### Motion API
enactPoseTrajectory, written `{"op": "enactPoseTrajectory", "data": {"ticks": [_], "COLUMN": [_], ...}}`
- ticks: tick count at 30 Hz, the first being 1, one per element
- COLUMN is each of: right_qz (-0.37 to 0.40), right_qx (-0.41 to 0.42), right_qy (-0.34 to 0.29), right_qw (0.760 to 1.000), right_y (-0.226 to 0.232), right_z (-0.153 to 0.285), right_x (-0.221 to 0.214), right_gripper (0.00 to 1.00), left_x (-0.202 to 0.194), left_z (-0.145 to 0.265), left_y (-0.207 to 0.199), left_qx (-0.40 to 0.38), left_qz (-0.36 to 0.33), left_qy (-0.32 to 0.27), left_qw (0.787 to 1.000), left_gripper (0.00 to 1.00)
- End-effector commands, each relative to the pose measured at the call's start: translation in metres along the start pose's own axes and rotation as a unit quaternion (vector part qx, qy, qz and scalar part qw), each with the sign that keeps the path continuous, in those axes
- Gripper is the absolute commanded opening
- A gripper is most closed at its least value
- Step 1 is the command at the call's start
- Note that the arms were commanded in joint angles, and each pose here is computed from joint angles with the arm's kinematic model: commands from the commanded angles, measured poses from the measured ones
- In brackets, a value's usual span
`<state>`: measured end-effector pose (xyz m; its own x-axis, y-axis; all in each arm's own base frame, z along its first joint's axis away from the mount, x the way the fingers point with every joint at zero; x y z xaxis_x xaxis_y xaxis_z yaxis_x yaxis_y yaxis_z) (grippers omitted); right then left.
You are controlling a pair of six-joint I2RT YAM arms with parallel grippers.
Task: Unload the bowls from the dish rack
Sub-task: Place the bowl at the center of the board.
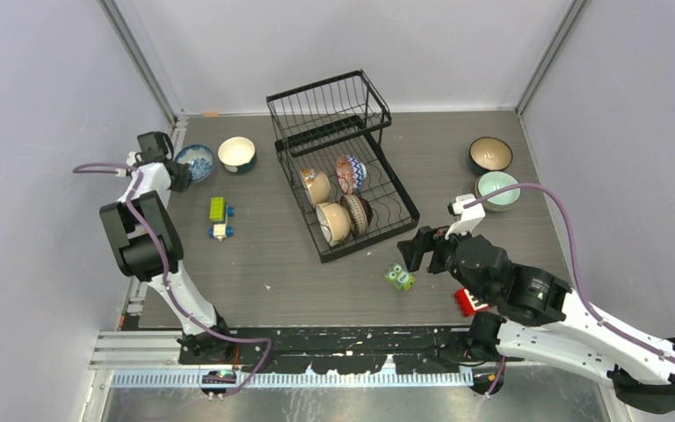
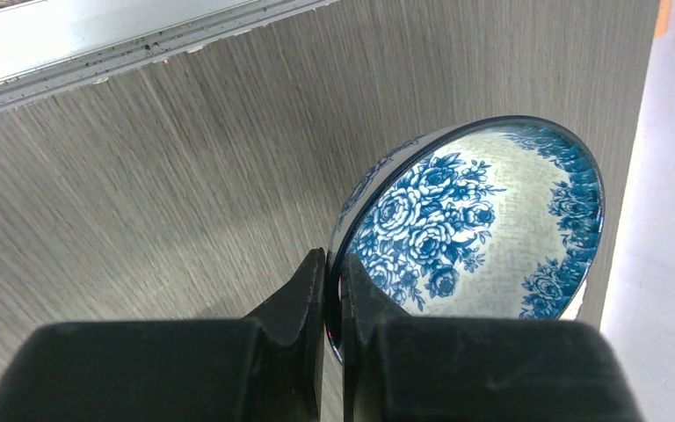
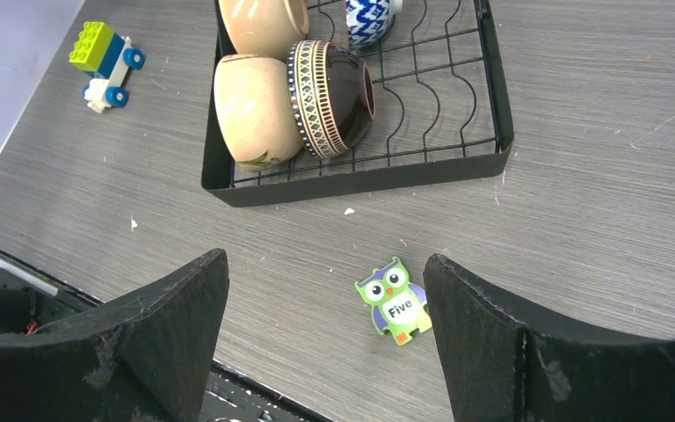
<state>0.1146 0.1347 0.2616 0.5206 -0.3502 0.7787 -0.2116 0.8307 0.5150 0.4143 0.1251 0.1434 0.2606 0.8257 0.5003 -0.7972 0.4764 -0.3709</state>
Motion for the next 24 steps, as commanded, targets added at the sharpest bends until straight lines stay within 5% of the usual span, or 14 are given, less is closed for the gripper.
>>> {"op": "enactPoseTrajectory", "data": {"ticks": [1, 24], "right_qz": [-0.005, 0.006], "right_qx": [0.004, -0.015], "right_qy": [-0.033, -0.041], "right_qw": [0.999, 0.999], "right_y": [0.007, 0.004], "right_z": [-0.003, -0.007], "right_x": [0.012, 0.012], "right_gripper": [0.85, 0.85], "left_x": [0.027, 0.02], "left_z": [-0.001, -0.022], "left_y": [-0.019, -0.016], "left_qx": [-0.033, -0.007], "left_qz": [0.019, -0.031], "left_qy": [-0.042, -0.033], "left_qw": [0.998, 0.999], "left_gripper": [0.0, 0.0]}}
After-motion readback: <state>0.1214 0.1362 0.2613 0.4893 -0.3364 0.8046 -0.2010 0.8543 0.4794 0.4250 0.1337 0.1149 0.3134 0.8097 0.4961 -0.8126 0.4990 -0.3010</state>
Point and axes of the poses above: each gripper's point midway between its finger pads, its own z axis back along the fingers, its own y axis along the line the jaws close on, x = y × z, the point moved 7 cm from there along z, back along the fingers, and after that the axes turned 15 degrees about -z, right-handed, at the moved point
